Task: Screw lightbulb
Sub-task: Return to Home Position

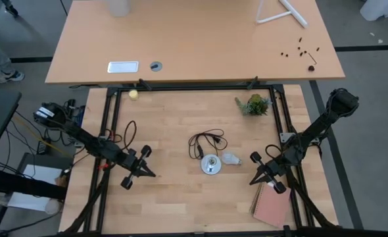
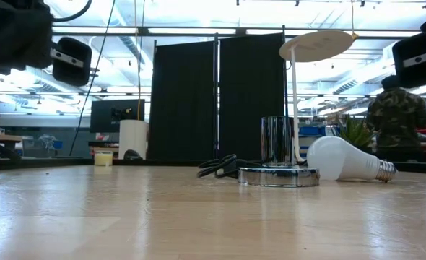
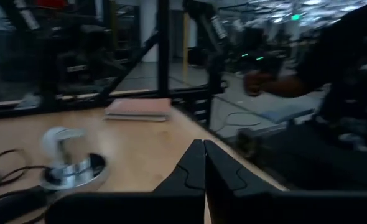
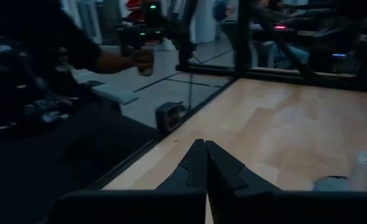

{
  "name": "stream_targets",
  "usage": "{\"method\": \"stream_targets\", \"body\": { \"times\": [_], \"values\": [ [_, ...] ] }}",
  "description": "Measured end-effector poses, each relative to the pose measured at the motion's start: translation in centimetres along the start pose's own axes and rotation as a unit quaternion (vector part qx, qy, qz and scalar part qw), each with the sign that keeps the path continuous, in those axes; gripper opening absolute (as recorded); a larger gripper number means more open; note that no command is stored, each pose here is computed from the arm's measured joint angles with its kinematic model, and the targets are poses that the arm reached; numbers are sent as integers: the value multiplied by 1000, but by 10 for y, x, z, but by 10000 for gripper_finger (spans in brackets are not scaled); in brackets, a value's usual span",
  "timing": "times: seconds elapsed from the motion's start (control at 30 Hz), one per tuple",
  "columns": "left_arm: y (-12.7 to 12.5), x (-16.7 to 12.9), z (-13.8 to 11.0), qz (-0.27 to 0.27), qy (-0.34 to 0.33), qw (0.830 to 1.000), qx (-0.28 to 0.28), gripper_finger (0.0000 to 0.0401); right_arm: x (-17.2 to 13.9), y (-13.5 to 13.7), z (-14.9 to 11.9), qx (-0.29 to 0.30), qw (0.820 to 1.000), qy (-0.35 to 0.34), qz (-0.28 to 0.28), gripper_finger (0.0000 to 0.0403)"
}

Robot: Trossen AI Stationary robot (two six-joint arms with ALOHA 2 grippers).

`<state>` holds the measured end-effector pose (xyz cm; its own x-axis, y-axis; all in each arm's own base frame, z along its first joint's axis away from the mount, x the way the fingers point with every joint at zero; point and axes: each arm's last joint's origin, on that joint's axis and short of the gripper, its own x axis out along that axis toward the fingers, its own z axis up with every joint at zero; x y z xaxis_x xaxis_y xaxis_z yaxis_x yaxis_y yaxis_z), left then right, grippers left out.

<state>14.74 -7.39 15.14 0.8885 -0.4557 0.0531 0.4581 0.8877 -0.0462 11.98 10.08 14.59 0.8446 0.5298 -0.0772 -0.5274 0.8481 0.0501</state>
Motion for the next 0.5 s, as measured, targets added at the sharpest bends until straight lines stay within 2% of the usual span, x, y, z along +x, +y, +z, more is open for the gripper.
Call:
{"method": "stream_targets", "body": {
  "times": [0.23,0.33,0.5],
  "values": [
    [5,-1,-5,85,26,996,11,8,0,-5,0,-18,996,-4,-87,10],
    [6,-1,-7,93,36,995,12,8,-1,-6,0,-36,994,-2,-103,13],
    [6,0,-6,94,33,995,11,9,-1,-6,0,-31,994,-3,-103,17]
  ]
}}
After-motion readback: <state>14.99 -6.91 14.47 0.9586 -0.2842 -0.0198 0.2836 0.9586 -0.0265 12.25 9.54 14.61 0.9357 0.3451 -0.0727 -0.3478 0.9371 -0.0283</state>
